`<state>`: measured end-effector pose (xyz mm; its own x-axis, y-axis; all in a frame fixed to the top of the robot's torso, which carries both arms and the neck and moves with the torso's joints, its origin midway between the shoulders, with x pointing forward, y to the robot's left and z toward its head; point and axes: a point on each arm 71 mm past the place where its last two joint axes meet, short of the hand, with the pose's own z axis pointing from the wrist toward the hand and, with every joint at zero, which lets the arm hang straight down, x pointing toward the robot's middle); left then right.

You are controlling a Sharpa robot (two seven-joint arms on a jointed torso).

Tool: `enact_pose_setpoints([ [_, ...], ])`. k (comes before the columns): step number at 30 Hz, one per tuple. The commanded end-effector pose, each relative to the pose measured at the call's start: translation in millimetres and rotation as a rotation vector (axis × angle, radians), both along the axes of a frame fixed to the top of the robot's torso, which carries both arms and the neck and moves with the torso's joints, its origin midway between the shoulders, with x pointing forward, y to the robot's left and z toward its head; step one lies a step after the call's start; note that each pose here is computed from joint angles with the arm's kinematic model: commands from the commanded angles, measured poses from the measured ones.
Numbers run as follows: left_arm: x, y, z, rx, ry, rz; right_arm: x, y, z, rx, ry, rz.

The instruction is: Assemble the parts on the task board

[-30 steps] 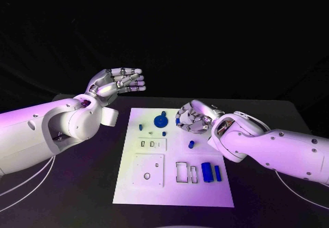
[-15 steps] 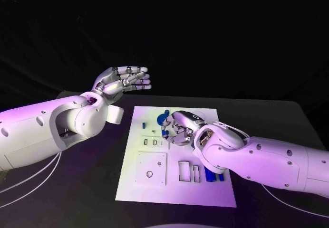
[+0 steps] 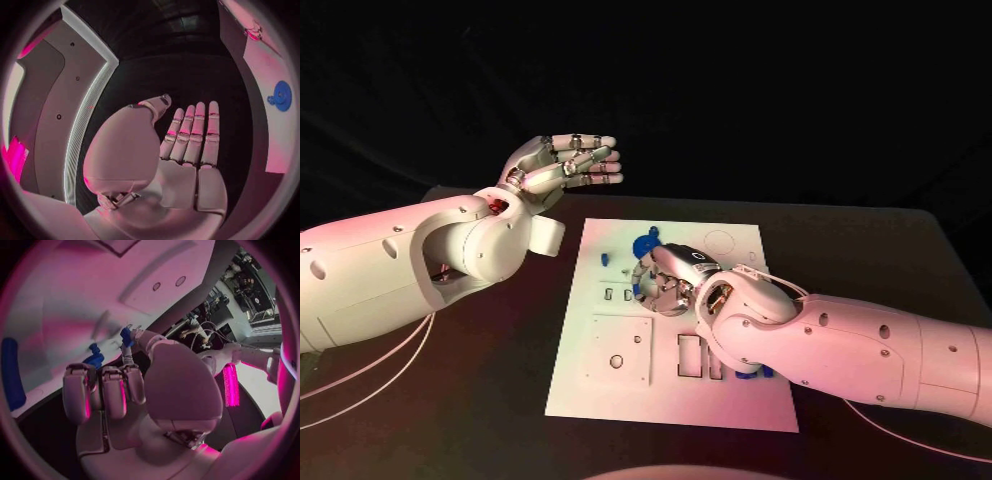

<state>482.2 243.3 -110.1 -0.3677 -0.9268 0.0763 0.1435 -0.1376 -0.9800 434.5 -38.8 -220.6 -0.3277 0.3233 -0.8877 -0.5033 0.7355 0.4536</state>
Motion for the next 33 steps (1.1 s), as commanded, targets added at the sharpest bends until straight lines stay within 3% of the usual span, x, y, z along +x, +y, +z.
enact_pose_setpoints([
  [1,-0.5,-2.5,1.1,-0.008,-0.004,-0.02,-1.3,2.0,-3.2,-0.035,-0.008,0.014],
  [33,-0.2,-1.1,0.8,-0.006,-0.001,-0.019,0.2,1.5,-8.4,-0.062,-0.014,0.016],
])
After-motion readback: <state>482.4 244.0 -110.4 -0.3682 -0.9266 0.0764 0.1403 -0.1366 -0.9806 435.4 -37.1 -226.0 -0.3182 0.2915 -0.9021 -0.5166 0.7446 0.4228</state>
